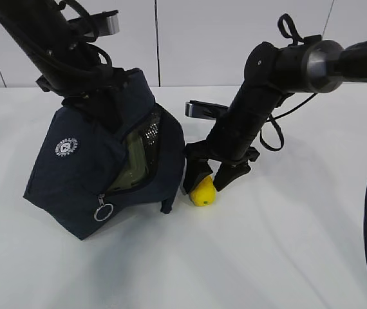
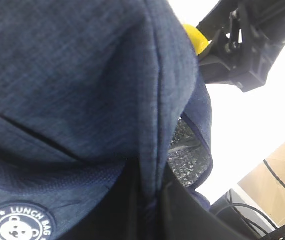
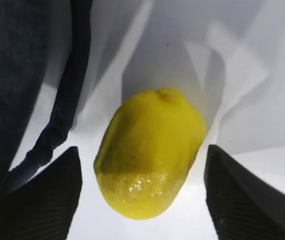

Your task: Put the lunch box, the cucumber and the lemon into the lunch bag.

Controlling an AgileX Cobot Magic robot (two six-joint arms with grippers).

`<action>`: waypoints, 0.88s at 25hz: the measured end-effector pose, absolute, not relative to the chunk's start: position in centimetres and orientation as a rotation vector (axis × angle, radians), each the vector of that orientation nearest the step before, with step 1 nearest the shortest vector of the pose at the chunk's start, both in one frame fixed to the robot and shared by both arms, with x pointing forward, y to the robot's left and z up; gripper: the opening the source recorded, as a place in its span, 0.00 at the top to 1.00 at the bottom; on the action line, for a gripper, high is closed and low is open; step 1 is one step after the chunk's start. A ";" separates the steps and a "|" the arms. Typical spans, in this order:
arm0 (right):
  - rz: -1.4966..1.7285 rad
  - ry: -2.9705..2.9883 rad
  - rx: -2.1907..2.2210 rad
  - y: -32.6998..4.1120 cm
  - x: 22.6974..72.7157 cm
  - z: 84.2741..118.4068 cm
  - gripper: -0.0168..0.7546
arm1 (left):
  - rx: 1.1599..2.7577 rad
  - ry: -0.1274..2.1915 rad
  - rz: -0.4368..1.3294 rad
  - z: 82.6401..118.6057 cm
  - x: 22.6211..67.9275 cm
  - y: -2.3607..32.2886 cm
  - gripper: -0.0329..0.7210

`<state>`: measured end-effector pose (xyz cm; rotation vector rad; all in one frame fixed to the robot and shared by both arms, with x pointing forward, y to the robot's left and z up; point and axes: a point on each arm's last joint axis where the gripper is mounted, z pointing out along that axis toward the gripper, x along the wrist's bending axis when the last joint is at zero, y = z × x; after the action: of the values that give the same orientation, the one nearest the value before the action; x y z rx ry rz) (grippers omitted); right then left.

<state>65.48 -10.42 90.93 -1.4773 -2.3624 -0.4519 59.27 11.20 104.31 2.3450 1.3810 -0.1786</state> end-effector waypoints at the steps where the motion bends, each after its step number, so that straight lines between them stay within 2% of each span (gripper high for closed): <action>1: -0.452 -2.362 -1.477 -10.4 65.5 90.9 0.25 | 2.345 1.381 -0.179 104.3 59.3 11.2 0.93; 6: -0.451 -2.367 -1.478 -10.4 65.5 90.9 0.39 | 2.343 1.382 -0.186 104.3 59.2 11.2 0.93; 14: -0.453 -2.373 -1.481 -10.5 65.6 90.9 0.55 | 2.343 1.382 -0.193 104.3 59.2 11.2 0.93; 19: -0.425 -2.393 -1.467 -10.7 65.4 91.1 0.56 | 2.345 1.382 -0.195 104.3 59.2 11.2 0.93; 22: -0.447 -2.425 -1.469 -11.1 65.7 92.5 0.56 | 2.342 1.383 -0.200 104.3 59.2 11.1 0.93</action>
<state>65.68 -11.13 92.54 -1.4686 -2.4246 -0.4469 59.15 11.14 104.32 2.3423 1.3826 -0.2003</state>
